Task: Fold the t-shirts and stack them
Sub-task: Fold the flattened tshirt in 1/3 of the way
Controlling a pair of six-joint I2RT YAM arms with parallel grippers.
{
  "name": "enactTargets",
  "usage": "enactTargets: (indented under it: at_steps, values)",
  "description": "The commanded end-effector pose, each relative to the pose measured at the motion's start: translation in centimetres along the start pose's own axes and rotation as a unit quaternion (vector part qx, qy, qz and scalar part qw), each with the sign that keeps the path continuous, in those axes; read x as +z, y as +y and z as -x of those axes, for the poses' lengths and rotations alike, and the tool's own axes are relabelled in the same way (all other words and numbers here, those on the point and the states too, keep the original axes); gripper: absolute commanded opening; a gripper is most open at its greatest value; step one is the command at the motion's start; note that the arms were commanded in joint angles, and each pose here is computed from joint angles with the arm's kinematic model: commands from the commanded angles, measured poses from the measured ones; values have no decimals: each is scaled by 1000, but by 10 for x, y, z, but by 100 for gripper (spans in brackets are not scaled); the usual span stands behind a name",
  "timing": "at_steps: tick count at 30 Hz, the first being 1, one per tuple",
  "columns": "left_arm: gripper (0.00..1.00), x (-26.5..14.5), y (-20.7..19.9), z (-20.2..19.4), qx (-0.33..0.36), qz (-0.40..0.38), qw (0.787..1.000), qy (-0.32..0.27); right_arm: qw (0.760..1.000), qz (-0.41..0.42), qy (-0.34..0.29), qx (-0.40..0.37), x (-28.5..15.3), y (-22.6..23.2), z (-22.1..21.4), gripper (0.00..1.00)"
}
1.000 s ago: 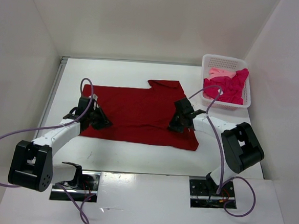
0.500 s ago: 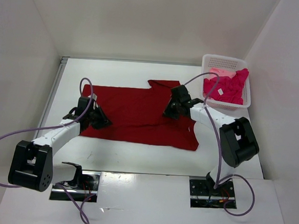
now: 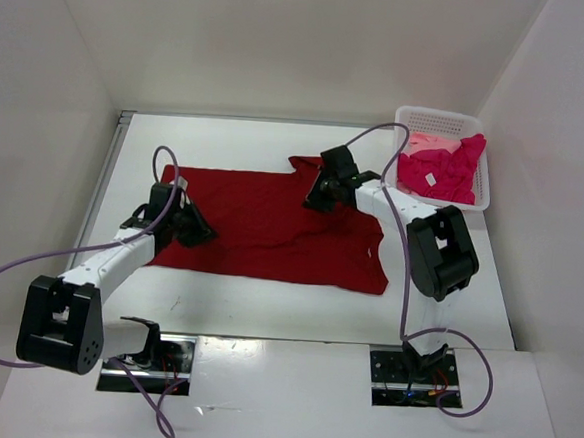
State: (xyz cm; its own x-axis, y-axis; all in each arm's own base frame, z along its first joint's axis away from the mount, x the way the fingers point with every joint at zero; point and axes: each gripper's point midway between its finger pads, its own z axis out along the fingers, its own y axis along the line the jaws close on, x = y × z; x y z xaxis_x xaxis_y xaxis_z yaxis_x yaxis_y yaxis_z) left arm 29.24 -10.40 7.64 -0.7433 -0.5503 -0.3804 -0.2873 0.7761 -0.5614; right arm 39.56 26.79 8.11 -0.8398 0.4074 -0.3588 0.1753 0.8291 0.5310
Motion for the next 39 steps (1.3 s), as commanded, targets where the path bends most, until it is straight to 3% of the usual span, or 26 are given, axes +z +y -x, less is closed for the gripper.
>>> enactTargets:
  at_steps: [1,4,7,10,13,18,22,30,35,39]
  values:
    - [23,-16,-21,50,2,-19,998,-63,998,56,-34,-14,-16,42,28,15]
    - [23,-21,-21,77,-5,-16,997,-82,997,62,-34,-22,-21,51,34,15]
    - [23,-22,-19,90,-9,-20,996,-85,998,24,-40,-31,-25,29,28,15]
    - [23,-20,-16,92,-8,-20,996,-85,998,-4,-43,-42,-24,9,22,29]
    - [23,-18,-16,93,-4,-20,996,-86,998,-27,-25,-53,-15,-6,13,34]
    - [24,-17,-18,91,-2,-31,996,-82,997,-50,5,-60,4,-23,-1,36]
    - [24,-15,-15,88,-4,-28,997,-79,996,-58,13,-65,13,-26,-2,44]
    - [24,-14,-12,84,-5,-25,997,-74,994,-81,17,-75,27,-34,0,51]
    - [24,-13,-10,81,-7,-22,997,-71,992,-83,32,-87,36,-35,-8,51]
    - [24,-13,-10,81,-7,-22,997,-71,992,-84,37,-92,42,-32,-11,32]
